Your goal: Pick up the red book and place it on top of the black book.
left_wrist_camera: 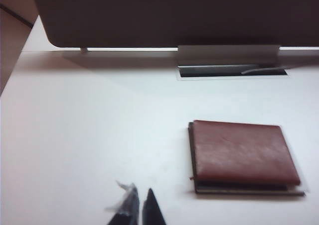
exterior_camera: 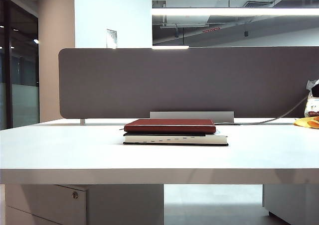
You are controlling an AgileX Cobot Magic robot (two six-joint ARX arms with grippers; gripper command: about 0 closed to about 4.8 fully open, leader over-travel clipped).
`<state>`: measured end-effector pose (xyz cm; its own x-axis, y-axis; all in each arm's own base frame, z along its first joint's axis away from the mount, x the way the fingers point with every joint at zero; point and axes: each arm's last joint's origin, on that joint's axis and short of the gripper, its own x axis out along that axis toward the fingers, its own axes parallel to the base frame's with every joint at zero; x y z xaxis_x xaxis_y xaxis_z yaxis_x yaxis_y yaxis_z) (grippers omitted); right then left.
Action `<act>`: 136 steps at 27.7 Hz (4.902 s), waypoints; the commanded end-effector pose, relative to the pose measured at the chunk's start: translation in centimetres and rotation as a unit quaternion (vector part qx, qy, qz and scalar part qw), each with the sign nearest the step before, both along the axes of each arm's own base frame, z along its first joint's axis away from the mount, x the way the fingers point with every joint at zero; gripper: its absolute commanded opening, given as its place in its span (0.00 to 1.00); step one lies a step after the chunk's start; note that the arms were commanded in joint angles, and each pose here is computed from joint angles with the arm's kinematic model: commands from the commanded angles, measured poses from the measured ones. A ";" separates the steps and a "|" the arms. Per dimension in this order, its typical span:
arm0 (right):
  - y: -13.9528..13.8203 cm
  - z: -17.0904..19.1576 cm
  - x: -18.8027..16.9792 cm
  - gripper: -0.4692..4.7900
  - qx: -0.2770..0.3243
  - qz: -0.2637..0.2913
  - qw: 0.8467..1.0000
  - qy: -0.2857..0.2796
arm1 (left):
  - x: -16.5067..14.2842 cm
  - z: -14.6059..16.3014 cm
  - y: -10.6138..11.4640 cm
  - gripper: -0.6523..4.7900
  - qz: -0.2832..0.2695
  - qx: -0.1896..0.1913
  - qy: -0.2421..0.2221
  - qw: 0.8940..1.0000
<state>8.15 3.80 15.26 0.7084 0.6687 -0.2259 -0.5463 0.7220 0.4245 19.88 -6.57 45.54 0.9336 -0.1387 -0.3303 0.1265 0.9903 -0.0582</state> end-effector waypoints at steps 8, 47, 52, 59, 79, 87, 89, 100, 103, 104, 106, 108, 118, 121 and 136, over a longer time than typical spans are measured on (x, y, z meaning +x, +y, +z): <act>0.0 0.3 0.0 0.31 0.003 0.000 1.000 -0.007 | -0.4 -5.5 0.7 0.16 0.087 0.036 -0.044 0.995; 0.0 0.3 0.0 0.31 0.002 0.001 1.000 -0.006 | -10.6 -20.1 3.6 0.11 -0.036 -0.015 -0.022 0.999; 0.0 0.2 0.0 0.31 0.002 0.000 1.000 -0.005 | -11.8 -19.8 4.4 0.11 0.036 -0.047 -0.042 0.997; 0.0 0.2 0.0 0.31 0.000 -0.002 1.000 -0.006 | -12.6 -20.2 4.5 0.11 0.020 -0.052 -0.022 0.998; -0.5 0.2 0.3 0.08 -0.054 -0.092 0.994 -0.035 | -12.7 -20.8 4.6 0.11 0.013 -0.044 0.009 0.999; -0.9 0.1 0.5 0.08 -0.107 -0.139 0.983 -0.061 | -12.6 -21.0 4.5 0.11 0.013 -0.043 0.011 0.999; -1.1 0.1 0.6 0.08 -0.109 -0.152 0.980 -0.060 | -12.5 -21.2 4.5 0.11 0.012 -0.043 0.010 0.999; -3.9 0.2 1.0 0.08 -0.116 -0.330 0.936 -0.040 | -12.3 -21.5 4.4 0.11 0.017 -0.043 0.008 0.999; -4.5 0.2 1.0 0.08 -0.102 -0.349 0.931 -0.031 | -12.2 -21.6 4.5 0.11 0.034 -0.036 0.009 0.999; -4.6 0.1 1.0 0.08 -0.101 -0.352 0.930 -0.030 | -12.1 -21.7 4.5 0.11 0.041 -0.035 0.010 0.999; -4.8 0.1 1.0 0.08 -0.097 -0.353 0.930 -0.029 | -12.1 -21.9 4.6 0.11 0.064 -0.051 0.013 0.997; -5.0 0.1 0.9 0.08 -0.096 -0.354 0.930 -0.028 | -11.9 -22.7 4.5 0.11 0.078 -0.085 0.027 0.993; -4.9 0.1 0.9 0.08 -0.093 -0.345 0.934 -0.028 | -10.7 -26.1 4.0 0.11 0.064 -0.098 0.030 0.993; -4.9 0.1 0.9 0.08 -0.091 -0.340 0.936 -0.029 | -10.4 -25.8 3.9 0.11 0.060 -0.089 -0.010 0.994; -4.9 0.1 0.9 0.08 -0.091 -0.338 0.936 -0.029 | -9.8 -28.5 3.7 0.11 0.059 -0.068 -0.029 0.996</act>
<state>9.07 -1.05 15.16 0.9669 0.0138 -0.2547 0.0501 0.9688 0.2426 9.98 -2.75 16.83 0.9513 -0.0579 -0.3028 0.0038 0.9843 -0.1763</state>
